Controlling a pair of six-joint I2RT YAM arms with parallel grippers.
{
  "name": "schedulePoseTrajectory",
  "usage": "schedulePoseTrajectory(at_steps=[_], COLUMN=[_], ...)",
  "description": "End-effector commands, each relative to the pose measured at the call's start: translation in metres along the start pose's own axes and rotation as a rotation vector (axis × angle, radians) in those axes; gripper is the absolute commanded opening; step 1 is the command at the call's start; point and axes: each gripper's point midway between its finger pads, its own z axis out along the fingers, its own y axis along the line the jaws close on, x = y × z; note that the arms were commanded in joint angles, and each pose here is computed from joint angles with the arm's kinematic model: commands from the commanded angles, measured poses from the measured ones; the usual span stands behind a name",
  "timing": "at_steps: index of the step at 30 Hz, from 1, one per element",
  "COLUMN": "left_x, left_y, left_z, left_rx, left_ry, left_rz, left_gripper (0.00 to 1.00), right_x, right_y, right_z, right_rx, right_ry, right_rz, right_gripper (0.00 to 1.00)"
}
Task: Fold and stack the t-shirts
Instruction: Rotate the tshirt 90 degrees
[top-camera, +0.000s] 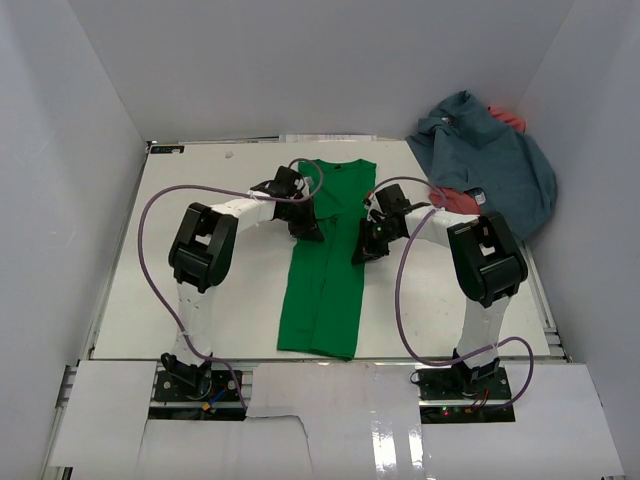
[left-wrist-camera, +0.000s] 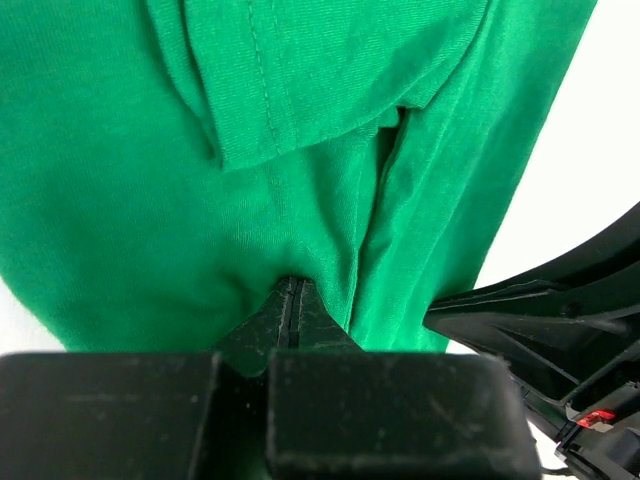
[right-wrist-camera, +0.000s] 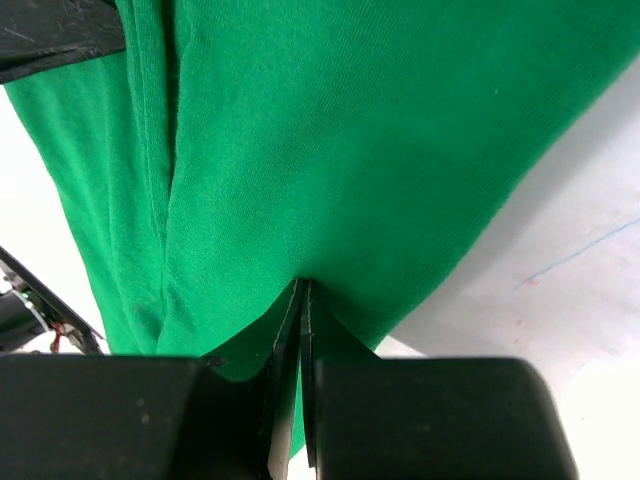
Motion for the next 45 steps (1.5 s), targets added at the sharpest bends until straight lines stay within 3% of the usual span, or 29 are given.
schedulePoseTrajectory(at_steps=[1, 20, 31, 45], left_x=[-0.006, -0.071, -0.066, -0.030], left_y=[0.028, 0.040, 0.038, 0.047], left_z=[0.019, 0.037, 0.029, 0.024], left_rx=[-0.071, -0.060, -0.062, -0.077], left_ry=[-0.007, -0.064, -0.066, -0.053], left_rz=[-0.007, -0.066, -0.087, -0.140], left_gripper=[0.01, 0.02, 0.03, 0.03], right_x=[-0.008, -0.078, -0.085, -0.086], right_y=[-0.018, -0.062, -0.062, -0.065], right_z=[0.004, -0.003, 0.001, 0.001], right_rx=[0.055, 0.119, 0.105, 0.113], right_ry=[0.001, -0.040, -0.028, -0.028], right_rz=[0.026, 0.079, 0.070, 0.070], right_gripper=[0.08, 0.08, 0.08, 0.08])
